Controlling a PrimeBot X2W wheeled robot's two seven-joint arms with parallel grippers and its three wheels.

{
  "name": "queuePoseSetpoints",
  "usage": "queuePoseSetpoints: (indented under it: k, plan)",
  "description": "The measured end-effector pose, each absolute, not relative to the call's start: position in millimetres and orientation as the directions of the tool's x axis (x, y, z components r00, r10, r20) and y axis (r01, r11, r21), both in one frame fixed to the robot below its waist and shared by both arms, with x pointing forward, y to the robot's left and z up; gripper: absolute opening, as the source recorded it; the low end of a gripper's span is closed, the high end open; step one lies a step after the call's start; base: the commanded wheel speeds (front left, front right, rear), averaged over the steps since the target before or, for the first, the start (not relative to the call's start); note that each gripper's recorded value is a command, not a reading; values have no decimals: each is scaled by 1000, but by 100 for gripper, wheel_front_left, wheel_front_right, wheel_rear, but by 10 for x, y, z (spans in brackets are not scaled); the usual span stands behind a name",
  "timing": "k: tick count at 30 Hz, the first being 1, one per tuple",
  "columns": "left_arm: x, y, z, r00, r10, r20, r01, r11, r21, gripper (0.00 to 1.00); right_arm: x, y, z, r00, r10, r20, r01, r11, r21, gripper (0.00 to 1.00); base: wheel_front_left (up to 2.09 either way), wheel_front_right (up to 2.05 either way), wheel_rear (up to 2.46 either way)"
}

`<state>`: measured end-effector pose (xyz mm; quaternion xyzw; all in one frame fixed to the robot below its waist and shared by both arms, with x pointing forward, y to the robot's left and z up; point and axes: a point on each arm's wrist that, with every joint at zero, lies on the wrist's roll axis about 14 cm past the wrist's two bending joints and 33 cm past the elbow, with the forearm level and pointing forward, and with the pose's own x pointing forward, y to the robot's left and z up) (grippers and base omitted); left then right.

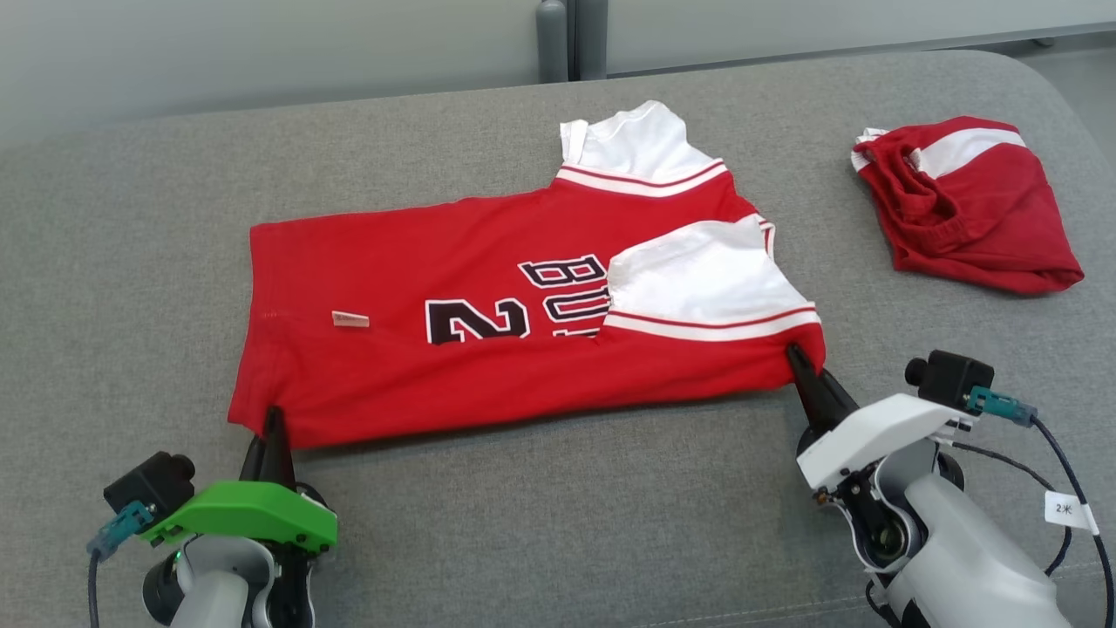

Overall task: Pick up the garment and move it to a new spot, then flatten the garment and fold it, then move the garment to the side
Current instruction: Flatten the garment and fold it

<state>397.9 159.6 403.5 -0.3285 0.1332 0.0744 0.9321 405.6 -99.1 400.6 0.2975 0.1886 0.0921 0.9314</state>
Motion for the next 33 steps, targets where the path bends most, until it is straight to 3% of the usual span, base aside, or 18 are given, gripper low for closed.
queuePoseSetpoints:
  k: [18, 33]
  plan:
    - [3430, 1515, 4054, 954, 47, -297, -227, 760, -609, 0, 3336, -1240, 3899, 914, 245, -324, 15, 777, 630, 0, 0, 0, 0]
    - [3086, 1485, 3864, 925, 52, -376, -276, 773, -572, 0, 3089, -1211, 3744, 879, 277, -389, 38, 771, 635, 0, 0, 0, 0]
